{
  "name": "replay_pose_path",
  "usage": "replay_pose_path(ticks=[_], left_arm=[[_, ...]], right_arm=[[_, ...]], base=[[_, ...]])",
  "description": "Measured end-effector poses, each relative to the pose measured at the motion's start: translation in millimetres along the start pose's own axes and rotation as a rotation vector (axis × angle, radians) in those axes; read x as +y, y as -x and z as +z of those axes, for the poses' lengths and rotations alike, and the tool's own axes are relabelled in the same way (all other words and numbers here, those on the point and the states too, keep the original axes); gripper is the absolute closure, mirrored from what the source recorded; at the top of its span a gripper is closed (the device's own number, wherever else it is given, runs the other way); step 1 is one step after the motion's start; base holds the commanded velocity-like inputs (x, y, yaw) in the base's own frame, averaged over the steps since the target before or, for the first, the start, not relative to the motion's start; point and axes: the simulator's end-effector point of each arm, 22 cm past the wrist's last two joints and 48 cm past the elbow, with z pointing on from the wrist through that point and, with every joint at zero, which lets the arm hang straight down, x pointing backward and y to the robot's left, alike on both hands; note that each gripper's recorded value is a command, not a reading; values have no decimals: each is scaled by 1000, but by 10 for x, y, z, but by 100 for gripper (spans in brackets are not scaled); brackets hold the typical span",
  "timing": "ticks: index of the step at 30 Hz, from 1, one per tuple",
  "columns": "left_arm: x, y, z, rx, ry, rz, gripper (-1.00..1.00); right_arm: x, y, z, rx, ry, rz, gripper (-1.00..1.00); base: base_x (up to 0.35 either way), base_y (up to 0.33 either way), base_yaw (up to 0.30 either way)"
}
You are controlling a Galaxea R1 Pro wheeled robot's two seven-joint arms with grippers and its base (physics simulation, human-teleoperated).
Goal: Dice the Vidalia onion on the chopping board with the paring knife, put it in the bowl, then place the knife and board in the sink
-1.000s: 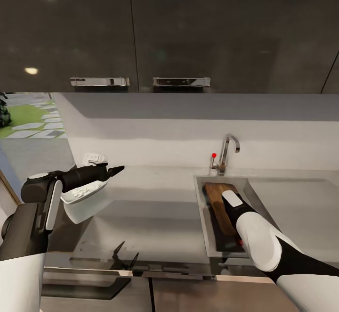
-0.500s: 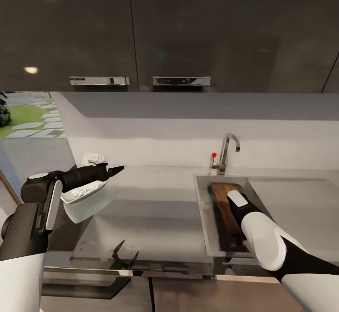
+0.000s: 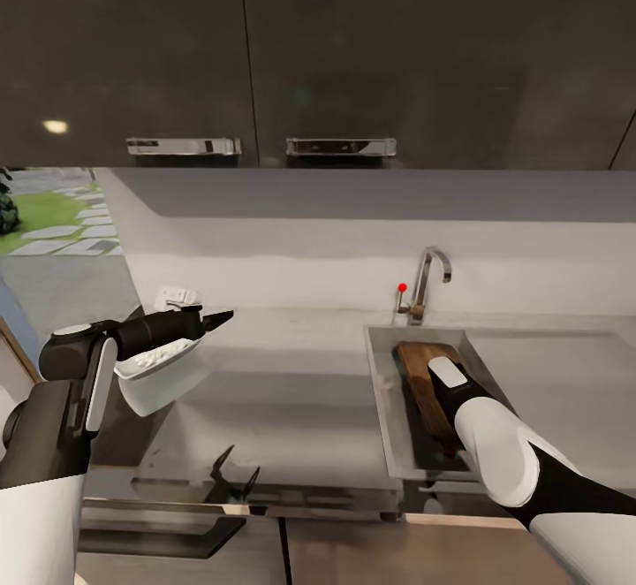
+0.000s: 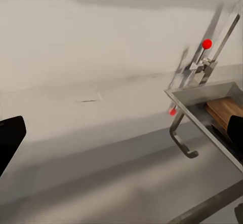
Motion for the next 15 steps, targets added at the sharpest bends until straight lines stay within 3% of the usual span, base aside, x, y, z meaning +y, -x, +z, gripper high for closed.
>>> replay_pose_path(ticks=[15], left_arm=[[-34,63,-18,-16,-2,17,-100]], right_arm=[[-12,-28,56,0,-11,-5,100]], base=[[0,0,0]])
